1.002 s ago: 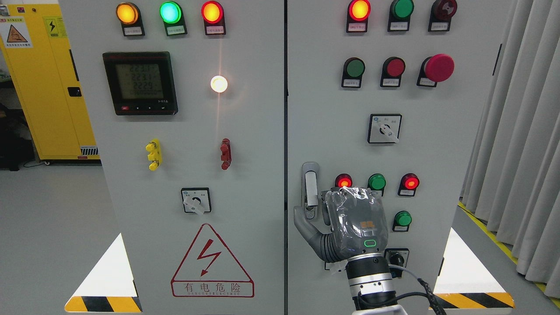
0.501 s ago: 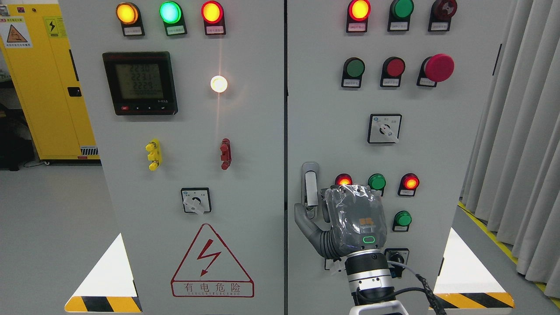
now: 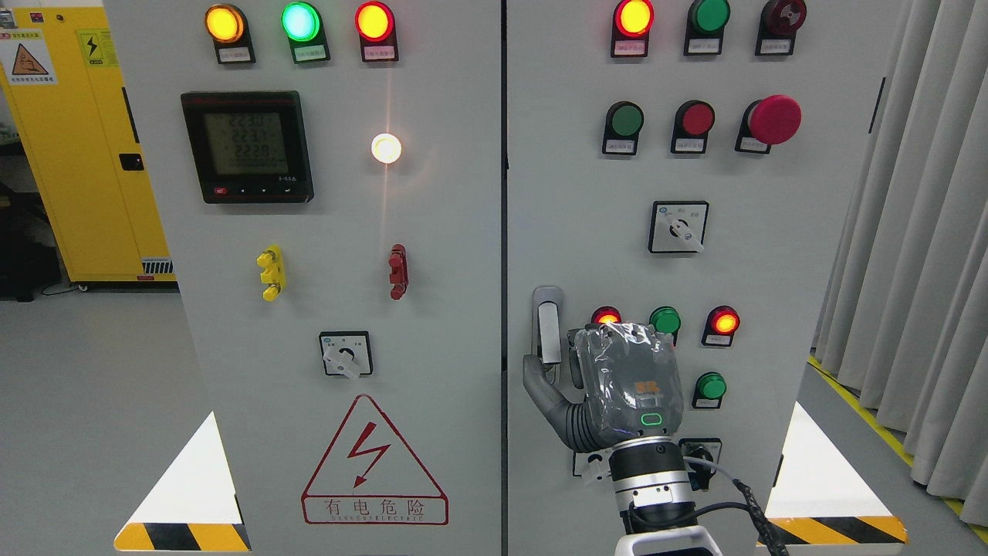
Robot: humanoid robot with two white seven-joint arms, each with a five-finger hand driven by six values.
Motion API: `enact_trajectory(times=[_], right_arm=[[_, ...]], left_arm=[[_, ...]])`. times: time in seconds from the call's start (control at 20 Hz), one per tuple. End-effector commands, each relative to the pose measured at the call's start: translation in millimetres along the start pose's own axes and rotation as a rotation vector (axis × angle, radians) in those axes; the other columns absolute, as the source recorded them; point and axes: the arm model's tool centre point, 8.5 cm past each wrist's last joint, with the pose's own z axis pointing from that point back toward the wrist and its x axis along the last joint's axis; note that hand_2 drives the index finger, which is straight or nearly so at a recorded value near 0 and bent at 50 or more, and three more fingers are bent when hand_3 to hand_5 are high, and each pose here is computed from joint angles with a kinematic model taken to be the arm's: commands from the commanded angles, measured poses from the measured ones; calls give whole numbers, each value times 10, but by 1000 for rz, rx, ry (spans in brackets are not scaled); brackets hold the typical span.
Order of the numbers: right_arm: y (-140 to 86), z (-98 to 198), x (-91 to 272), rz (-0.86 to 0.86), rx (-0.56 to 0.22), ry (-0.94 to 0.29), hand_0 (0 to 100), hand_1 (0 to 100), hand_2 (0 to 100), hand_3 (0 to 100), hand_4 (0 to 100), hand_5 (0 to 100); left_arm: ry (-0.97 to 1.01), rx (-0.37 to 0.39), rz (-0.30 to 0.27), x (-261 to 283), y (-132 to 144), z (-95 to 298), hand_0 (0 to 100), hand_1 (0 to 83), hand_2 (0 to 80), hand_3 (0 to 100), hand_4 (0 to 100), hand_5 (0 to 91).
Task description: Release door handle
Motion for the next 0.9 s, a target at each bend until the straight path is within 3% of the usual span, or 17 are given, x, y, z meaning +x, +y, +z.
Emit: enact_trajectory(times=[0.0, 0.5, 0.85], right_arm=[[15, -18, -9, 2, 3, 3, 417, 305, 962, 1000, 1000, 1000], [26, -18, -11, 2, 6, 4, 430, 351, 960, 1000, 1000, 1000], [18, -9, -26, 0, 3, 19, 512, 358, 957, 1000, 1000, 1000]], left_arm=[[-1, 1, 0, 0, 0, 0, 120, 556, 0, 0, 0, 0], [-1, 1, 0, 0, 0, 0, 120, 556, 0, 0, 0, 0], [1, 1, 0, -1, 0, 0, 120, 556, 0, 0, 0, 0]])
